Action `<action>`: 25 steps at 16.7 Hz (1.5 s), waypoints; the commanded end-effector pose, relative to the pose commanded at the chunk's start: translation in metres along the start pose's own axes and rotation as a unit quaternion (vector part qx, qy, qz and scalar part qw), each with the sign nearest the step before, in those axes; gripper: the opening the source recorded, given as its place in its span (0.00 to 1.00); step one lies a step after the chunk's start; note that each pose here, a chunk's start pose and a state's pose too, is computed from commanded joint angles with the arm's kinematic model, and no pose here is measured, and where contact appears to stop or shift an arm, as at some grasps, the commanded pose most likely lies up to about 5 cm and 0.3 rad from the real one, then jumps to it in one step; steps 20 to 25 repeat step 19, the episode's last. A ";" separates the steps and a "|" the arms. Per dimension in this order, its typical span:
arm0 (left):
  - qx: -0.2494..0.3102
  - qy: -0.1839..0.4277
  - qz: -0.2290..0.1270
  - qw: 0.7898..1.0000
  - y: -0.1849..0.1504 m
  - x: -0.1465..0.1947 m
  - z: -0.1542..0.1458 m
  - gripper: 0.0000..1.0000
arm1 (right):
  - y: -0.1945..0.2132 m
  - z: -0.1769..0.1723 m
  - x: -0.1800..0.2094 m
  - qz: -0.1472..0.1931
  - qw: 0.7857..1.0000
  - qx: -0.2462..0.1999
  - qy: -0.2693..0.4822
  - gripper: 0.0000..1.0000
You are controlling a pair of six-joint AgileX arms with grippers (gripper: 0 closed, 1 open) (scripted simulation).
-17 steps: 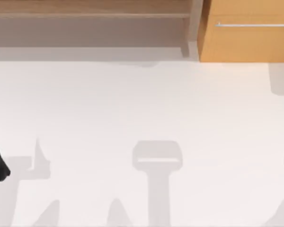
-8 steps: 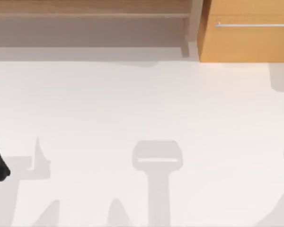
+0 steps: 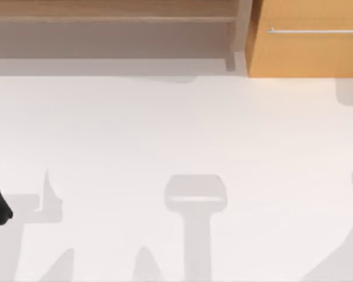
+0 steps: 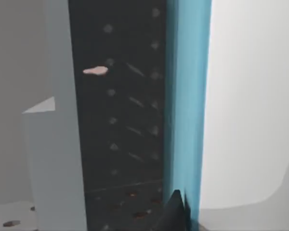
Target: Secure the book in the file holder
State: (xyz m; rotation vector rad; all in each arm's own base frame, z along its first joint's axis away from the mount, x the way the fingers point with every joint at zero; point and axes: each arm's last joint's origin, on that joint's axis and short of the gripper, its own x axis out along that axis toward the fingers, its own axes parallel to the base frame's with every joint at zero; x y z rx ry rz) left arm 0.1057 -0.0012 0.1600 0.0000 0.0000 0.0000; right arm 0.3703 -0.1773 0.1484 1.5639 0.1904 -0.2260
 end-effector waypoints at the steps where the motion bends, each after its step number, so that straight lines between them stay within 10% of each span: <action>1: 0.000 0.000 0.000 1.000 0.000 0.000 0.000 1.00 | 0.000 0.000 0.000 0.000 1.000 0.000 0.000 0.08; 13: 0.000 0.000 0.000 1.000 0.000 0.000 0.000 1.00 | 0.000 0.000 0.000 0.000 1.000 0.000 0.000 0.98; 25: 0.000 0.000 0.000 1.000 0.000 0.000 0.000 1.00 | 0.000 0.000 0.000 0.000 1.000 0.000 0.000 1.00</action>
